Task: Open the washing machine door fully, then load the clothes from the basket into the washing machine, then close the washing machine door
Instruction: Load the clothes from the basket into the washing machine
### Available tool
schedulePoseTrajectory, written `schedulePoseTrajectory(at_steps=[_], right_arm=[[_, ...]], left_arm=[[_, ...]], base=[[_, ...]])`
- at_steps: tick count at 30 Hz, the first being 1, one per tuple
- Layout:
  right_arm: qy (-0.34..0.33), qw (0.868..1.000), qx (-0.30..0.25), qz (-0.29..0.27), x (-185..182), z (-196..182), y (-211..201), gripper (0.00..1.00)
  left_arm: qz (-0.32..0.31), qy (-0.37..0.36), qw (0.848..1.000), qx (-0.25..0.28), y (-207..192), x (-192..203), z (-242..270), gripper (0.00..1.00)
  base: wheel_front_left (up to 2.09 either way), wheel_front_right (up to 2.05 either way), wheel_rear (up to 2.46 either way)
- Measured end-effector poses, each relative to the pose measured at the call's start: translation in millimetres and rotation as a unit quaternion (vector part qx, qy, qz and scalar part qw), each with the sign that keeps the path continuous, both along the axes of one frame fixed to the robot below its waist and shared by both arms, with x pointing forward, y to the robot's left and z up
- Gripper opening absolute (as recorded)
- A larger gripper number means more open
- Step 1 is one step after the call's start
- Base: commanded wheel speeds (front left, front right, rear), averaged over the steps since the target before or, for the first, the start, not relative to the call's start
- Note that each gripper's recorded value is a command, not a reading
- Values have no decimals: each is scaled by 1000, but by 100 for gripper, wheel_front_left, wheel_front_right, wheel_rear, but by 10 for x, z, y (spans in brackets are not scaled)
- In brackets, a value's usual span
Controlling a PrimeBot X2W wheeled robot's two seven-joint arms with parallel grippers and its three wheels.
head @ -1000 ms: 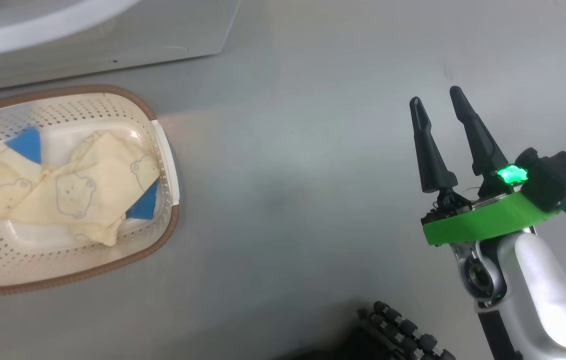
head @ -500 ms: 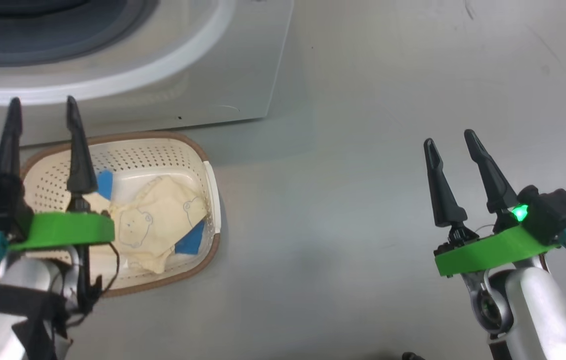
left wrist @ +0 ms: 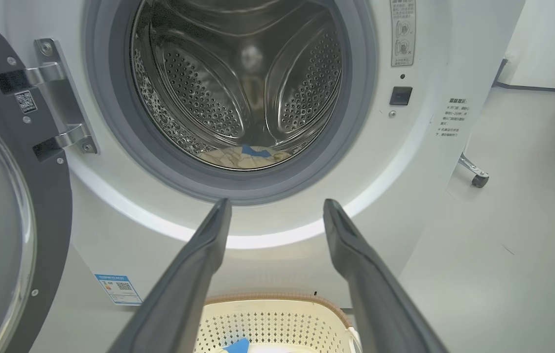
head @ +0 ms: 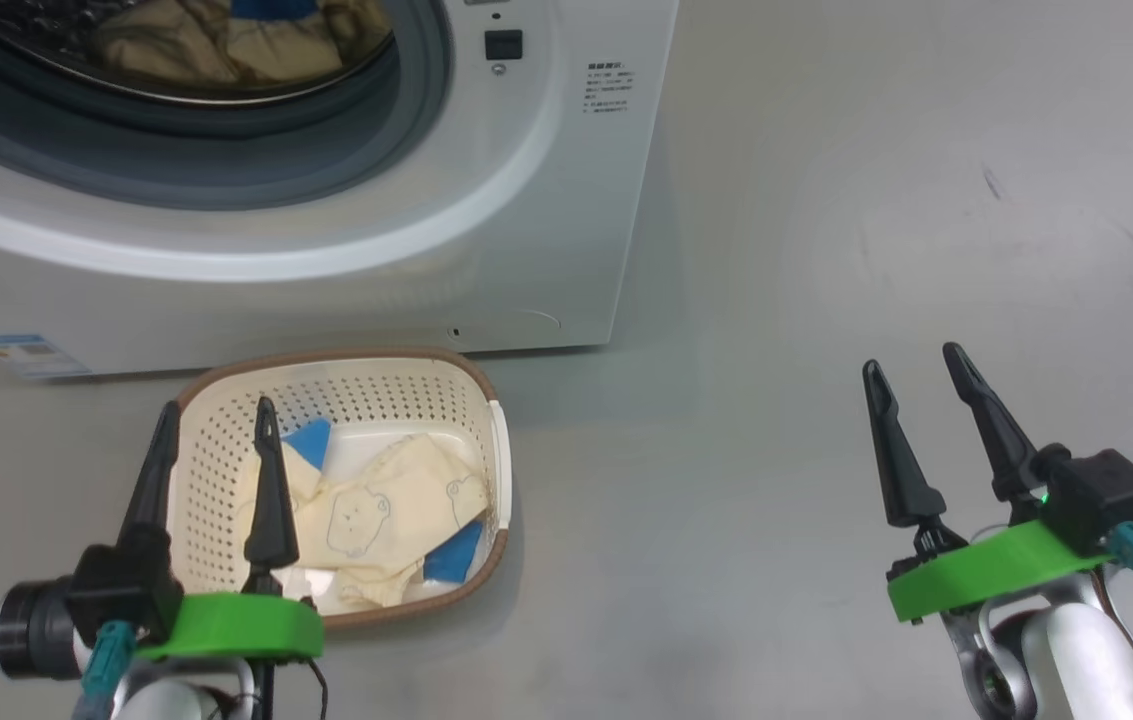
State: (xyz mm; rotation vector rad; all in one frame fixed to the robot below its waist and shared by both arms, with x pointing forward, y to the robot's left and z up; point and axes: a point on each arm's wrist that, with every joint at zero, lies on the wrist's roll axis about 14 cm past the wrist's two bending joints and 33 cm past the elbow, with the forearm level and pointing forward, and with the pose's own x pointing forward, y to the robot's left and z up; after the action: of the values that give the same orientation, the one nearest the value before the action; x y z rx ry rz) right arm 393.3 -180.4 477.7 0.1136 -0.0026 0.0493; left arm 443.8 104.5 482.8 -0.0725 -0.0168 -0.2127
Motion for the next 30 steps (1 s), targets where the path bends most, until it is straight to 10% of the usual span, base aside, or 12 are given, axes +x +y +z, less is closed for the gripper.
schedulePoseTrajectory(at_steps=[30], right_arm=[[-22, 999, -9, 36, -312, 264, 238, 100]], left_arm=[[51, 2, 999, 9, 227, -620, 100, 100]], base=[[0, 0, 0]])
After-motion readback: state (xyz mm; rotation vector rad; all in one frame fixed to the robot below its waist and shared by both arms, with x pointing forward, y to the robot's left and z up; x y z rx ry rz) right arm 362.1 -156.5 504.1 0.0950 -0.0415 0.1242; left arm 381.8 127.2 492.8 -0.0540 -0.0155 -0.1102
